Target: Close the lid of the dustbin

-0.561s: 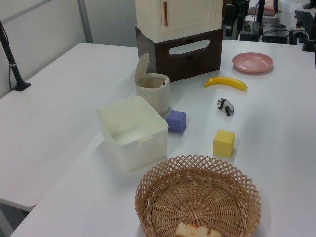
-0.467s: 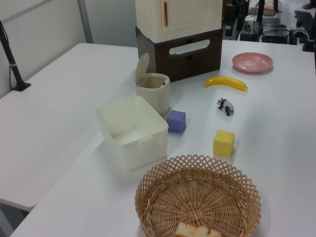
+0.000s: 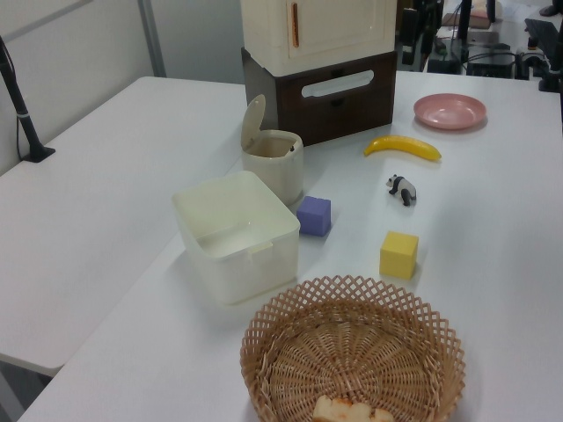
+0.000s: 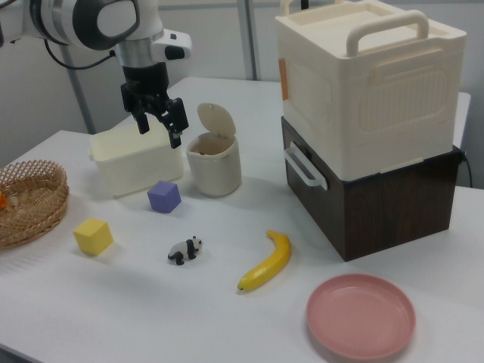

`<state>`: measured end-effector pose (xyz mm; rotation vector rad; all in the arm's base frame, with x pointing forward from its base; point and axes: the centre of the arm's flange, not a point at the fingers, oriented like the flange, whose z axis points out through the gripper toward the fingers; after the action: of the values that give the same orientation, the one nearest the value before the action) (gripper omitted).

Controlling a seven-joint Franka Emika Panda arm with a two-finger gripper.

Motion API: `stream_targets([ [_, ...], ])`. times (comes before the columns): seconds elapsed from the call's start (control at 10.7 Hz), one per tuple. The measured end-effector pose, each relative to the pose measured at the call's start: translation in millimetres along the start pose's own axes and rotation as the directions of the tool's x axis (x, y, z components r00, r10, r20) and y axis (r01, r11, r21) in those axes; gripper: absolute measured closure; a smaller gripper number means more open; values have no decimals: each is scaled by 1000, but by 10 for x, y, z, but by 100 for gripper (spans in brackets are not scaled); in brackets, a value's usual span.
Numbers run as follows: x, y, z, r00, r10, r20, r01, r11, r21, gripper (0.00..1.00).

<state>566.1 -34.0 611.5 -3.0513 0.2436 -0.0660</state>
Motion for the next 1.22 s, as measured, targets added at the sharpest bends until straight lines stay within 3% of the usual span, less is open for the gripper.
stream_targets([
  [1.22,17,-18,-43,1000,-4,-10,4,1000,0,0],
])
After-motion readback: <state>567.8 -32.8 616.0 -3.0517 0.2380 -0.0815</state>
